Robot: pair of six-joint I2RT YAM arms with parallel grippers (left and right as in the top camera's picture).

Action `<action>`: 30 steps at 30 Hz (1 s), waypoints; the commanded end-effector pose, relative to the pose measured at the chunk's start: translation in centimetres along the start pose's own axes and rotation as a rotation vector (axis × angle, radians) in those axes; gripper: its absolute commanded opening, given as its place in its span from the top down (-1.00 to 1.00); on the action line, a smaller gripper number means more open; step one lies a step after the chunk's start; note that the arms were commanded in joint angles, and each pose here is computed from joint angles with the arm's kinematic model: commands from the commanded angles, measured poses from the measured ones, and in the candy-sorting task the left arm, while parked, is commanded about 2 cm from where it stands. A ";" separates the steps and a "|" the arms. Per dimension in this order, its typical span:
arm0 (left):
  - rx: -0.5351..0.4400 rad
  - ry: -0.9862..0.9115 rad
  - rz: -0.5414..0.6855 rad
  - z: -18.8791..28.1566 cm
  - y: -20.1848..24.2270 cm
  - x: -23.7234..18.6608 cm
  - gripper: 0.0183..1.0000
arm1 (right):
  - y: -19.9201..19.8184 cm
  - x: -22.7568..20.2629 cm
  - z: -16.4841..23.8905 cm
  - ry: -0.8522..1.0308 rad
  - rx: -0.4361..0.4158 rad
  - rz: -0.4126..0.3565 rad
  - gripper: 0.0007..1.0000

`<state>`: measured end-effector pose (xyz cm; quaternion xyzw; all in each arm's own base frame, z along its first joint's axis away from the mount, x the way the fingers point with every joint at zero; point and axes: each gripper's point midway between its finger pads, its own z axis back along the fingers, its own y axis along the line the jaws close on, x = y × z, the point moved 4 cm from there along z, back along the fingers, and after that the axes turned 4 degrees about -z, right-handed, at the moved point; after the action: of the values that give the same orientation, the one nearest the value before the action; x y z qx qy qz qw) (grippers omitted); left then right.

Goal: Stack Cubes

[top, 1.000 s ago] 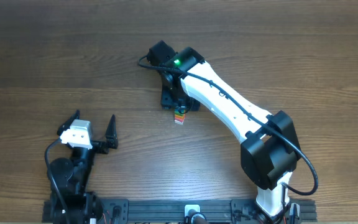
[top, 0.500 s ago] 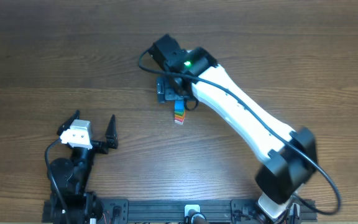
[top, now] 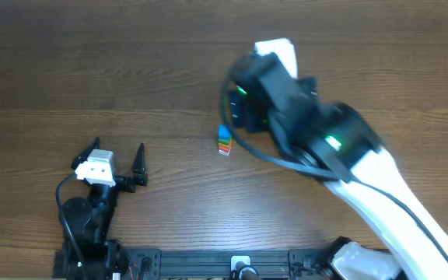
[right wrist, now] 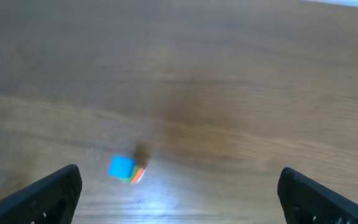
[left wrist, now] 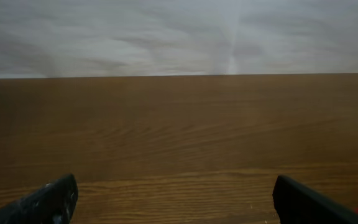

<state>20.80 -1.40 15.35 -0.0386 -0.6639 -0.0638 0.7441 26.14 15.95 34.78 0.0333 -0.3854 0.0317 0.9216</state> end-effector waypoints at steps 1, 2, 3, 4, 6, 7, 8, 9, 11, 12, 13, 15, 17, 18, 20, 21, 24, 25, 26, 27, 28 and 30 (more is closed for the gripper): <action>-0.013 -0.001 -0.015 0.0 -0.2 -0.1 -1.00 | -3.2 -2.5 1.0 -0.088 -0.062 0.005 -0.98; -0.013 -0.001 -0.015 0.0 -0.2 -0.1 -1.00 | -3.6 -3.1 0.9 -0.099 -0.054 -0.005 -0.98; -0.013 -0.001 -0.015 0.0 -0.2 -0.1 -1.00 | -4.2 -4.1 0.6 -0.116 -0.050 -0.021 -0.98; -0.013 -0.001 -0.015 0.0 -0.2 -0.1 -1.00 | -4.8 -4.8 0.2 -0.131 -0.052 -0.032 -0.98; -0.013 -0.001 -0.015 0.0 -0.2 -0.1 -1.00 | -5.8 -6.0 -0.8 -0.160 -0.061 -0.044 -0.98; -0.013 -0.001 -0.015 0.0 -0.2 -0.1 -1.00 | -6.5 -6.6 -1.3 -0.184 -0.074 -0.059 -0.99; -0.013 -0.001 -0.015 0.0 -0.2 -0.1 -1.00 | -7.0 -7.0 -1.8 -0.207 -0.084 -0.076 -0.98; -0.013 -0.001 -0.015 0.0 -0.2 -0.1 -1.00 | -7.6 -7.5 -2.5 -0.233 -0.093 -0.090 -0.98; -0.013 -0.001 -0.015 0.0 -0.2 -0.1 -1.00 | -8.4 -8.5 -3.8 -0.280 -0.102 -0.100 -0.99; -0.013 -0.001 -0.015 0.0 -0.2 -0.1 -1.00 | -8.8 -9.1 -4.5 -0.303 -0.107 -0.104 -0.98; -0.013 -0.001 -0.015 0.0 -0.2 -0.1 -1.00 | -9.2 -9.8 -5.2 -0.324 -0.115 -0.107 -0.98; -0.013 -0.001 -0.015 0.0 -0.2 -0.1 -1.00 | -10.1 -11.2 -6.7 -0.367 -0.139 -0.108 -0.99; -0.013 -0.001 -0.015 0.0 -0.2 -0.1 -1.00 | -10.9 -12.6 -7.9 -0.397 -0.162 -0.131 -0.99; -0.013 -0.001 -0.015 0.0 -0.2 -0.1 -1.00 | -11.2 -13.2 -8.5 -0.409 -0.167 -0.141 -0.99; -0.013 -0.001 -0.015 0.0 -0.2 -0.1 -1.00 | -11.7 -14.4 -9.5 -0.423 -0.174 -0.156 -0.99; -0.013 -0.001 -0.015 0.0 -0.2 -0.1 -1.00 | -11.8 -15.0 -10.0 -0.423 -0.175 -0.158 -0.98; -0.013 -0.001 -0.015 0.0 -0.2 -0.1 -1.00 | -12.0 -16.6 -11.1 -0.414 -0.177 -0.154 -0.99; -0.013 -0.001 -0.015 0.0 -0.2 -0.1 -1.00 | -12.1 -17.1 -11.4 -0.415 -0.179 -0.153 -0.99; -0.013 -0.001 -0.015 0.0 -0.2 -0.1 -1.00 | -12.2 -17.5 -11.7 -0.416 -0.181 -0.155 -0.98; -0.013 -0.001 -0.015 0.0 -0.2 -0.1 -1.00 | -12.3 -17.8 -11.9 -0.421 -0.182 -0.159 -0.99; -0.013 -0.001 -0.015 0.0 -0.2 -0.1 -1.00 | -12.5 -18.1 -12.1 -0.423 -0.184 -0.162 -0.99; -0.013 -0.001 -0.015 0.0 -0.2 -0.1 -1.00 | -12.7 -19.0 -12.6 -0.417 -0.188 -0.161 -0.99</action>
<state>20.80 -1.40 15.35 -0.0386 -0.6639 -0.0638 0.7441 23.17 4.45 13.06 -0.0022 -0.5673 -0.0813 0.8195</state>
